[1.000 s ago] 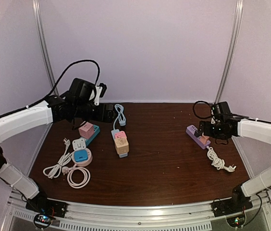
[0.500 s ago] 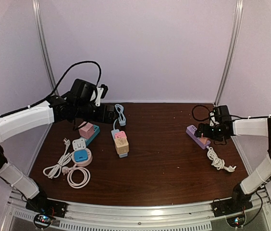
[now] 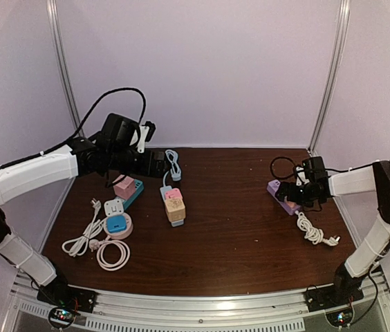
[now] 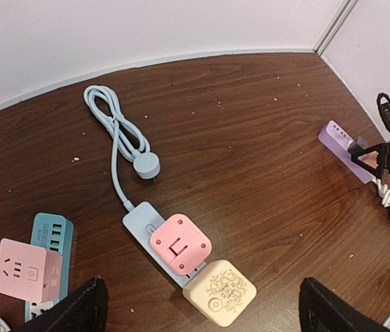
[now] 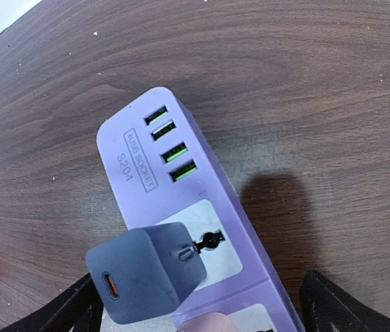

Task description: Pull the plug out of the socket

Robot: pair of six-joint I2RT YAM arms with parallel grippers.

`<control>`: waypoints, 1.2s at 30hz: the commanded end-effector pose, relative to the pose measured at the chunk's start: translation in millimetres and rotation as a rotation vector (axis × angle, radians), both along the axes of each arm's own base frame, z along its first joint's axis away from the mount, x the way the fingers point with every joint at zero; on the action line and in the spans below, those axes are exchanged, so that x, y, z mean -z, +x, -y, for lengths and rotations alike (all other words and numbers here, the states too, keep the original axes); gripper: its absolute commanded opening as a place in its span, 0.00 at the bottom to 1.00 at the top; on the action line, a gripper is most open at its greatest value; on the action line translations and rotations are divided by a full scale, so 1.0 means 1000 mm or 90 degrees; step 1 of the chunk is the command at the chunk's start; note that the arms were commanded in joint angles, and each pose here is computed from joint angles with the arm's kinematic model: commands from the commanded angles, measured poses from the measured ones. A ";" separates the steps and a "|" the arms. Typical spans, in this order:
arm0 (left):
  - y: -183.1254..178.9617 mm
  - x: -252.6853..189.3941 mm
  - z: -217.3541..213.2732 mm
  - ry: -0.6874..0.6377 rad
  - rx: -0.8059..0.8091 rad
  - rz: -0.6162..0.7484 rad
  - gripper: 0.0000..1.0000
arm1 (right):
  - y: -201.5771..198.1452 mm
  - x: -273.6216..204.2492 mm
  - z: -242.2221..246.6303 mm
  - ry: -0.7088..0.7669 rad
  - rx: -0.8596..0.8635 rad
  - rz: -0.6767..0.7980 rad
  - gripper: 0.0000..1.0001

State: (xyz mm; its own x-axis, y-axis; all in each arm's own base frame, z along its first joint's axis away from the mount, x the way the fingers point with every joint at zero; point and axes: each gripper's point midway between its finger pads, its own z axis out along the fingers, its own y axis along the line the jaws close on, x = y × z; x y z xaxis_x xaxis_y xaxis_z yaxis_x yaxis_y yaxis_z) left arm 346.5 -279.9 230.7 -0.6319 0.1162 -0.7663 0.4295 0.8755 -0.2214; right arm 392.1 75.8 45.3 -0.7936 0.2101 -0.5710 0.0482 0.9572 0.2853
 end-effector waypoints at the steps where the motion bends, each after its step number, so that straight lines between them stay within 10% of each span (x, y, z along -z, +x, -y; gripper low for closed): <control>1: 0.004 -0.006 0.007 -0.021 0.007 0.012 0.98 | -0.003 0.001 -0.021 0.039 -0.025 0.000 1.00; 26: 0.005 0.031 0.036 -0.097 0.018 -0.077 0.98 | -0.069 0.002 -0.218 -0.002 -0.289 -0.013 1.00; 36: 0.005 0.042 0.055 -0.149 0.039 -0.114 0.98 | -0.078 -0.017 -0.225 -0.030 -0.307 -0.015 1.00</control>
